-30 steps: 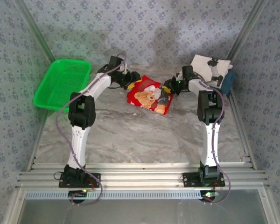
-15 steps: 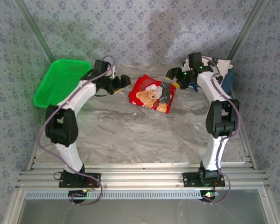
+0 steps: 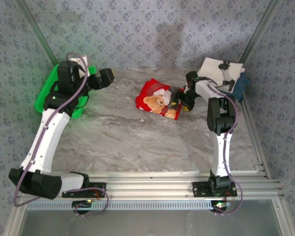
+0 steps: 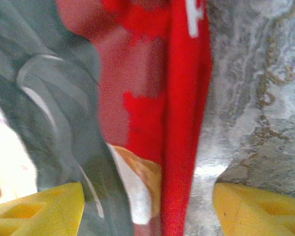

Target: Fold and stack the t-shirts

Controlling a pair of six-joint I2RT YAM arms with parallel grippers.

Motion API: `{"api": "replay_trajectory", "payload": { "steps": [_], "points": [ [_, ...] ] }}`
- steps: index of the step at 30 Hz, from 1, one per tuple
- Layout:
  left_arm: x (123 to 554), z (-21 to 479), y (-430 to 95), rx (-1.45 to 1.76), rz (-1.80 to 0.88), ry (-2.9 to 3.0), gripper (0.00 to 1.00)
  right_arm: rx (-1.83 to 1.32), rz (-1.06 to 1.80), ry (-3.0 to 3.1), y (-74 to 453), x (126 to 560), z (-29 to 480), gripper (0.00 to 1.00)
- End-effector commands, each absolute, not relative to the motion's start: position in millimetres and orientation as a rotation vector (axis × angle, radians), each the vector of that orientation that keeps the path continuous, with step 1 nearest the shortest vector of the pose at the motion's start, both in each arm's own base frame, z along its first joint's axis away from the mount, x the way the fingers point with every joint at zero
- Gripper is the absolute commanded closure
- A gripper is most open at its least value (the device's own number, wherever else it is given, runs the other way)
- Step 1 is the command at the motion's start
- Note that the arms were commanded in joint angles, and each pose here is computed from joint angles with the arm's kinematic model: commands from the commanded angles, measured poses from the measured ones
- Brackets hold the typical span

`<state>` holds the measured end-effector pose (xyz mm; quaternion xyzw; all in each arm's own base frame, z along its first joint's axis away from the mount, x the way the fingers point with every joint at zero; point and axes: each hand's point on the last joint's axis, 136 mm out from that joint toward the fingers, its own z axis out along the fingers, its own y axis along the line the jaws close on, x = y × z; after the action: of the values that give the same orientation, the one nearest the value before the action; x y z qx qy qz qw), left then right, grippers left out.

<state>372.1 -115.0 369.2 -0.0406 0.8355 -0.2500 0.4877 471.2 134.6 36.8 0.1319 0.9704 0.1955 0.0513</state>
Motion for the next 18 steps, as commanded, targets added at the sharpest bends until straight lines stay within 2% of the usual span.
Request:
{"api": "replay_trajectory", "payload": {
  "steps": [1, 11, 18],
  "points": [
    [356.9, 342.7, -92.1, -0.169, -0.537, 2.111, 0.0, 0.335, 0.496, 2.976, 138.7, 481.1, 32.6, 0.28],
    [327.0, 357.6, -61.5, -0.211, -0.429, 2.058, 0.0, 0.205, 0.412, 3.086, 170.1, 481.6, 2.1, 0.4],
    [312.5, 352.9, -52.0, -0.241, -0.408, 2.067, 0.0, 0.17, 0.192, 3.079, 147.9, 473.8, 12.2, 0.38]
  ]
}}
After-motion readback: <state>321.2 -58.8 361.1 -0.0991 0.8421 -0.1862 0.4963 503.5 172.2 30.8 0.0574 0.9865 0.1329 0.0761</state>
